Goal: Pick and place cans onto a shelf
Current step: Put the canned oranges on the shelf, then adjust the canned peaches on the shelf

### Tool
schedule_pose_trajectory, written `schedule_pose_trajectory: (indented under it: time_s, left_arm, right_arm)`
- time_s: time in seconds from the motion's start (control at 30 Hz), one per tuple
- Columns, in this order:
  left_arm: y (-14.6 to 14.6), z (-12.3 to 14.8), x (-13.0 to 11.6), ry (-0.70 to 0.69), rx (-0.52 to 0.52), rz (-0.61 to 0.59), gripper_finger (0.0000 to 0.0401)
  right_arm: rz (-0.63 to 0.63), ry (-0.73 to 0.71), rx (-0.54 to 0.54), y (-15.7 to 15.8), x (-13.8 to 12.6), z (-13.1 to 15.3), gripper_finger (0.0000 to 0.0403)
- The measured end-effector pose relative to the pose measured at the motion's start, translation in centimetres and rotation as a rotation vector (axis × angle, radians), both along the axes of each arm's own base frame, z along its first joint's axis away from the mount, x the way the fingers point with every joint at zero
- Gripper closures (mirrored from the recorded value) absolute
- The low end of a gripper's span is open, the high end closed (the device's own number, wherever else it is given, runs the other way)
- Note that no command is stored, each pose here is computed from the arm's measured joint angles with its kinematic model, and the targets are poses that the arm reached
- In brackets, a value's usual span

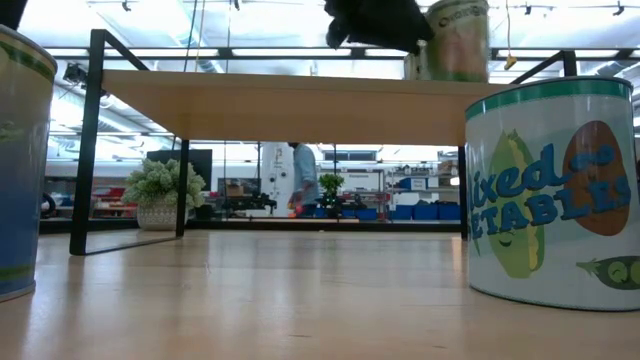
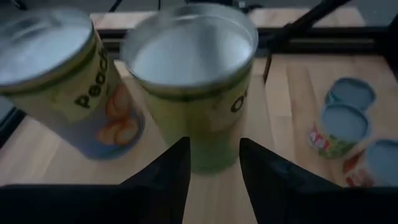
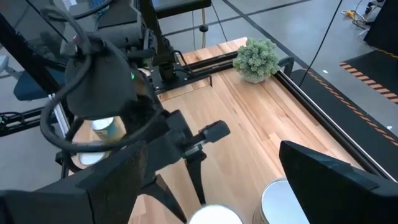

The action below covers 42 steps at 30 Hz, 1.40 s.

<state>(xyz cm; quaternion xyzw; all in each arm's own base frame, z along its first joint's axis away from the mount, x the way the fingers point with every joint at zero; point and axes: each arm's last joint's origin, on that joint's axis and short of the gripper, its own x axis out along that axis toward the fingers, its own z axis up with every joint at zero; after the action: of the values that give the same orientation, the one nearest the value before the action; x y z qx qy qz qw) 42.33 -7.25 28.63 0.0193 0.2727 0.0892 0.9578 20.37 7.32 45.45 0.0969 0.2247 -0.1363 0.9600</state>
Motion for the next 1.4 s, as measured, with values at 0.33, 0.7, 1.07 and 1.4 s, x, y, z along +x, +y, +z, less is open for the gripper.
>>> schedule_pose_trajectory:
  time_s: [0.33,0.7,1.07,1.4]
  left_arm:
    - [0.0,1.2,-0.7,-0.022,-0.013,-0.006,0.0257]
    - [0.5,6.7,-6.6,0.037,0.018,-0.007,0.0259]
    - [1.5,8.8,-10.1,0.096,0.1,0.029,0.026]
    - [2.0,10.1,-12.2,0.113,0.124,0.031,0.026]
  right_arm:
    - [-0.002,-0.001,0.003,0.0,0.0,0.0,0.0029]
    - [-0.014,0.032,0.002,-0.7,0.1,-0.2,0.0029]
    - [-0.084,0.131,0.058,-5.6,2.4,-1.3,0.0029]
    - [-0.204,0.261,0.097,-10.6,5.1,-3.6,0.0029]
